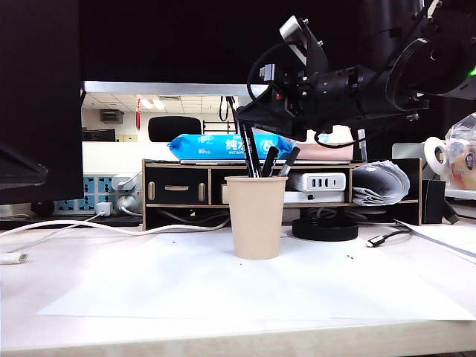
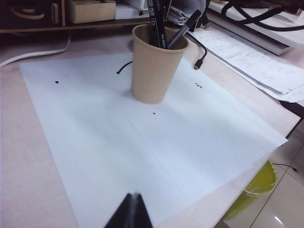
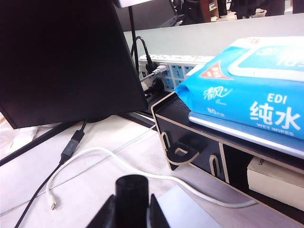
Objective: Pick up the marker and insert it into the paper cup.
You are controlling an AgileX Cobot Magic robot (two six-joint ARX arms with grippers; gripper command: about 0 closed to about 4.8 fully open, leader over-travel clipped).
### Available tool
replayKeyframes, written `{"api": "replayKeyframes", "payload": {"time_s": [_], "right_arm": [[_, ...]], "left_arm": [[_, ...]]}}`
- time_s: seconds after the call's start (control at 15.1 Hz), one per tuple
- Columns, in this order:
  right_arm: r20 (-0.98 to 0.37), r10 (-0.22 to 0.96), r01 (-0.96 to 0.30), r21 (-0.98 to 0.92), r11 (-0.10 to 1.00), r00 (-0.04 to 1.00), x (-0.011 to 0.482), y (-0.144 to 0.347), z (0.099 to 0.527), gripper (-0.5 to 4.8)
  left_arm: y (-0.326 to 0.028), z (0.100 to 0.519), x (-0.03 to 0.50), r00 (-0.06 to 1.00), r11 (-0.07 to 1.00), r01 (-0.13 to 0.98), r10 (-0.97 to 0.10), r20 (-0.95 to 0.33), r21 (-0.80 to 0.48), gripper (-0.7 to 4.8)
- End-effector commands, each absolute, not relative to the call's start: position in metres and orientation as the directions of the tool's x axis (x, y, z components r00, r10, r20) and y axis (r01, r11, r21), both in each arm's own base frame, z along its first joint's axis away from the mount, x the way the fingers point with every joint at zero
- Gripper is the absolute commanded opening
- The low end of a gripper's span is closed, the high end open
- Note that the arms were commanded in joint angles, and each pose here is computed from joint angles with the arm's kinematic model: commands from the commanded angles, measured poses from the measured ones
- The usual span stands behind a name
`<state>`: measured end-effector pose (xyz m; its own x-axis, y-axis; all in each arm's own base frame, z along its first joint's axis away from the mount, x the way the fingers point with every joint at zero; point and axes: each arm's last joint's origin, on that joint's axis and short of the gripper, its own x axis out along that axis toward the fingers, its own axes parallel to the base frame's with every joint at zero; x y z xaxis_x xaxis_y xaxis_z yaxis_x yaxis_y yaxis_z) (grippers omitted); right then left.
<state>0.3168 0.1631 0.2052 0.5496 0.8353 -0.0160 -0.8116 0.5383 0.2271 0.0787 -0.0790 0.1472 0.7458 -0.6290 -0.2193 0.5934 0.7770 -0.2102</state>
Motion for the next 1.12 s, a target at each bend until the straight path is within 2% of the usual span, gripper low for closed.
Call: {"api": "replayKeyframes", "payload": {"time_s": [0.07, 0.13, 0.2, 0.26, 0.79, 1.06, 1.12], "right_arm": [[0.006, 0.84, -0.821, 0.212, 0.529, 0.543, 0.316, 0.164, 0.209, 0.77], [0.006, 0.84, -0.821, 0.212, 0.529, 0.543, 0.316, 0.164, 0.209, 0.78], [0.006, 0.841, -0.823, 0.212, 0.528, 0.541, 0.316, 0.164, 0.209, 1.17], [0.006, 0.845, -0.826, 0.212, 0.522, 0.535, 0.316, 0.164, 0.209, 1.29], [0.014, 0.848, -0.831, 0.206, 0.516, 0.53, 0.316, 0.164, 0.21, 1.24], [0.079, 0.865, -0.853, 0.235, 0.467, 0.495, 0.315, 0.164, 0.218, -0.03], [0.092, 0.872, -0.861, 0.243, 0.448, 0.48, 0.314, 0.164, 0.22, -0.07]], "left_arm": [[-0.079, 0.149, 0.079, 0.748, 0.776, 0.595, -0.63, -0.211, -0.208, -0.05], [-0.079, 0.149, 0.079, 0.748, 0.776, 0.595, -0.63, -0.21, -0.208, -0.05], [-0.079, 0.149, 0.079, 0.748, 0.776, 0.595, -0.63, -0.21, -0.208, -0.05], [-0.079, 0.149, 0.079, 0.748, 0.776, 0.595, -0.63, -0.21, -0.208, -0.05], [-0.079, 0.149, 0.079, 0.748, 0.776, 0.595, -0.63, -0.21, -0.208, -0.05], [-0.079, 0.149, 0.079, 0.753, 0.781, 0.59, -0.624, -0.211, -0.203, -0.04], [-0.079, 0.149, 0.079, 0.755, 0.783, 0.588, -0.621, -0.21, -0.203, -0.05]]}}
